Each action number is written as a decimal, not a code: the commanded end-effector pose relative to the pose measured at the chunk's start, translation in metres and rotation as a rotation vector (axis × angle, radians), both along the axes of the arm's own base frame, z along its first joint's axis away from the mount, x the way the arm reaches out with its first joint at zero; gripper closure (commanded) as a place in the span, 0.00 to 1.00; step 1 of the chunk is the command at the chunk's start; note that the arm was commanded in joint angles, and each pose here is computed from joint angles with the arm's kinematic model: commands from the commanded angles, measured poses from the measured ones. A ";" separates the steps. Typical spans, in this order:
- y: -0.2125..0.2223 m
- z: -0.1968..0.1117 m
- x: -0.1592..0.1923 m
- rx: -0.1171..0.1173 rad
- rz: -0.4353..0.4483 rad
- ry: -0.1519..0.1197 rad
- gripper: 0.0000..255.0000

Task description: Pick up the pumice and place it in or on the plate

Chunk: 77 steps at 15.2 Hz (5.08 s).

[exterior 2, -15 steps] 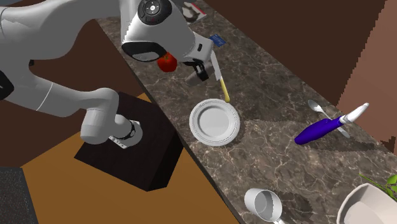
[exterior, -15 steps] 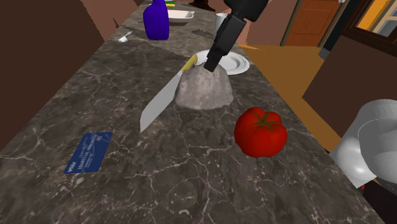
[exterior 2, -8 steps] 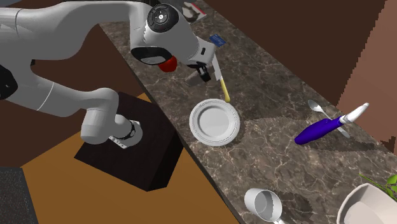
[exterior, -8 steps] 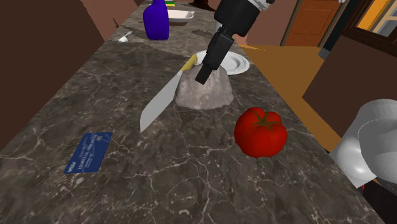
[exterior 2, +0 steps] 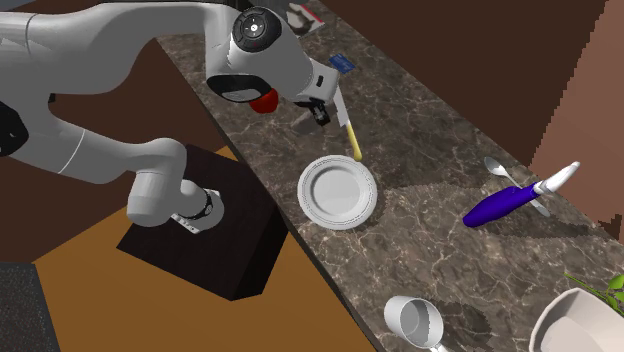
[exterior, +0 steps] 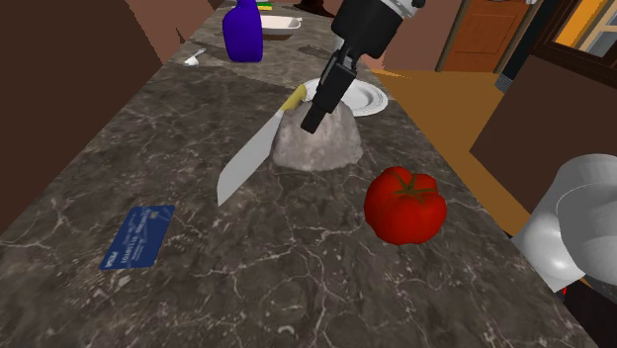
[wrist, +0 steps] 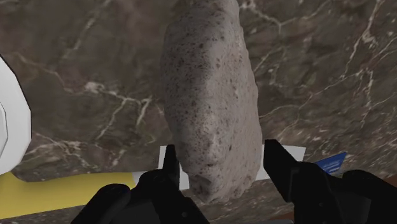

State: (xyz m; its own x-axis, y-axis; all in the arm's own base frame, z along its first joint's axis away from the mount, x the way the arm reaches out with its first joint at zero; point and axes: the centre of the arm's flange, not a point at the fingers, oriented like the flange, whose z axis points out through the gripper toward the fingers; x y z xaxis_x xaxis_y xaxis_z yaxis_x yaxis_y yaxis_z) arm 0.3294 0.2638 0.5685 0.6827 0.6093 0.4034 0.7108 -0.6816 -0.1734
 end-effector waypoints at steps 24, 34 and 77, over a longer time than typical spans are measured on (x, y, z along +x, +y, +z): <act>0.000 0.079 0.000 0.000 0.000 0.000 1.00; -0.084 0.099 0.063 0.000 0.000 0.000 1.00; -0.197 0.043 0.136 0.000 0.000 0.000 0.00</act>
